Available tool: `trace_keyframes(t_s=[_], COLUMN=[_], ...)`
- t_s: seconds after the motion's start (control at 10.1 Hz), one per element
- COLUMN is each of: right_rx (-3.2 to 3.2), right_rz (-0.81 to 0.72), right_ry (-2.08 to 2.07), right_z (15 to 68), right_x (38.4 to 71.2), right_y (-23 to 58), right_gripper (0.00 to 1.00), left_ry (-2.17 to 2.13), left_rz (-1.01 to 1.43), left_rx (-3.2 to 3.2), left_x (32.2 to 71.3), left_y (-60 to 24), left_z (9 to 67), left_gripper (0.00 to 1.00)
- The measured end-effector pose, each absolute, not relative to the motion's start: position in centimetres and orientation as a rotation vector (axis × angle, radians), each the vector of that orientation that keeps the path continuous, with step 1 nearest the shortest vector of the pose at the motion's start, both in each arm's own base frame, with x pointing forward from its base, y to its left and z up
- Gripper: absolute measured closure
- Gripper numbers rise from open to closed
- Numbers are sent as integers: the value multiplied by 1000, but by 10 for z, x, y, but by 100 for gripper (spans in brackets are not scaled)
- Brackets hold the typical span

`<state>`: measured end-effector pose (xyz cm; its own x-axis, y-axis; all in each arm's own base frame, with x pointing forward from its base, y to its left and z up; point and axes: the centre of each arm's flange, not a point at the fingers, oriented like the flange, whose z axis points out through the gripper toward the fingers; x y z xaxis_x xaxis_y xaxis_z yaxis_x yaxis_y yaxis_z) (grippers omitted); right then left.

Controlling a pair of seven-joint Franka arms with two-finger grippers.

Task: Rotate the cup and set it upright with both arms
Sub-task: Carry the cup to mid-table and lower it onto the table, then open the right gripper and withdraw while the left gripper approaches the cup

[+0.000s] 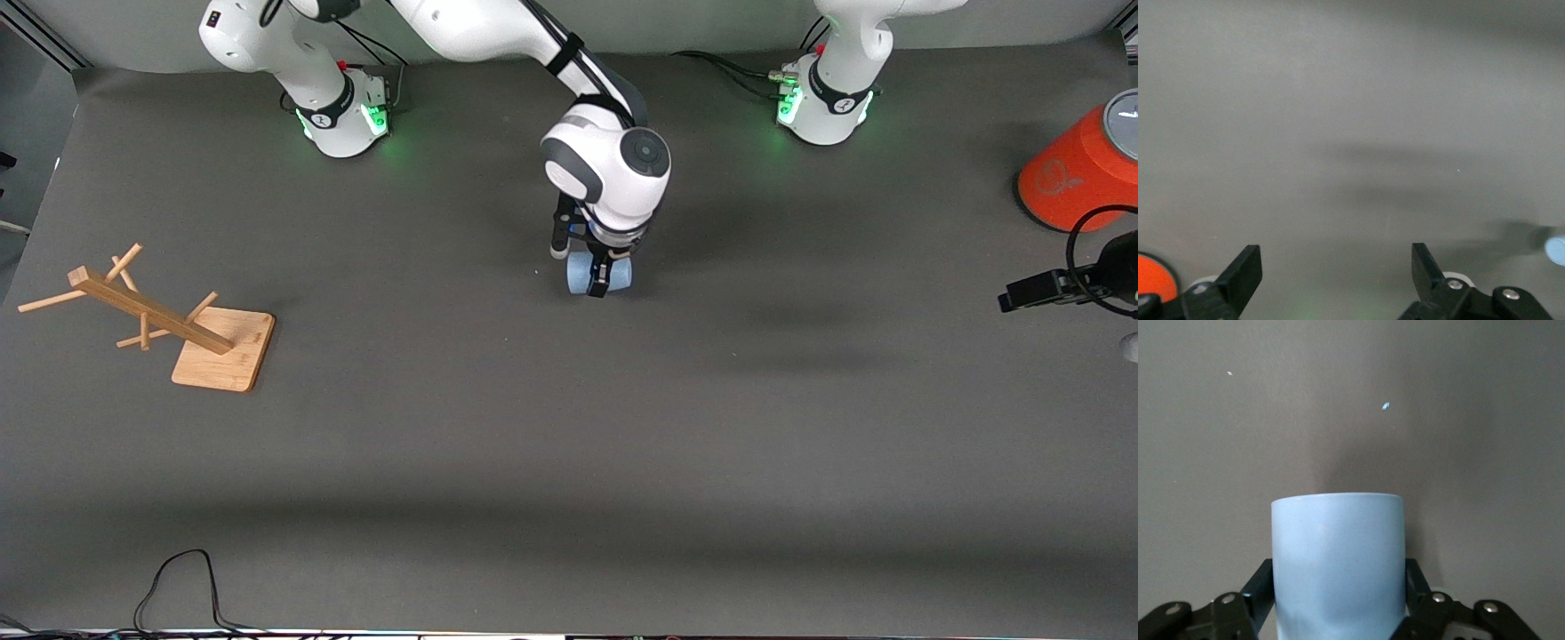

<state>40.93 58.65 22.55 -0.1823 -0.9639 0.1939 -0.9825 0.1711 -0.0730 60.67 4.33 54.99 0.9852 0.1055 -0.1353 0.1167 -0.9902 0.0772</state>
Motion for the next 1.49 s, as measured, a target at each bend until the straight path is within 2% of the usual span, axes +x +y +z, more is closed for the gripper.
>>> trace_keyframes(t_s=[0.5,0.6,0.7,0.99,1.29,1.49], right_rx=[1937,1936,1935,1943,1935,1937], right_rz=[297,299,301,296,281,208], right_ry=[-2328,-2326,-2324,-2338,-2332,-2303], right_z=[194,192,190,196,234,306], right_x=[411,411,411,415,418,420], right_y=[594,594,594,597,600,591], right_gripper=[19,7,1,0,0,0], left_ry=[191,195,199,213,248,272], left_rz=[-235,-235,-235,-239,-250,-255], left_rx=[3028,3028,3028,3026,3024,3020], left_x=[611,611,611,612,613,614], left_y=[42,42,42,42,41,35], left_z=[537,537,537,535,532,531], left_gripper=[0,0,0,0,0,0])
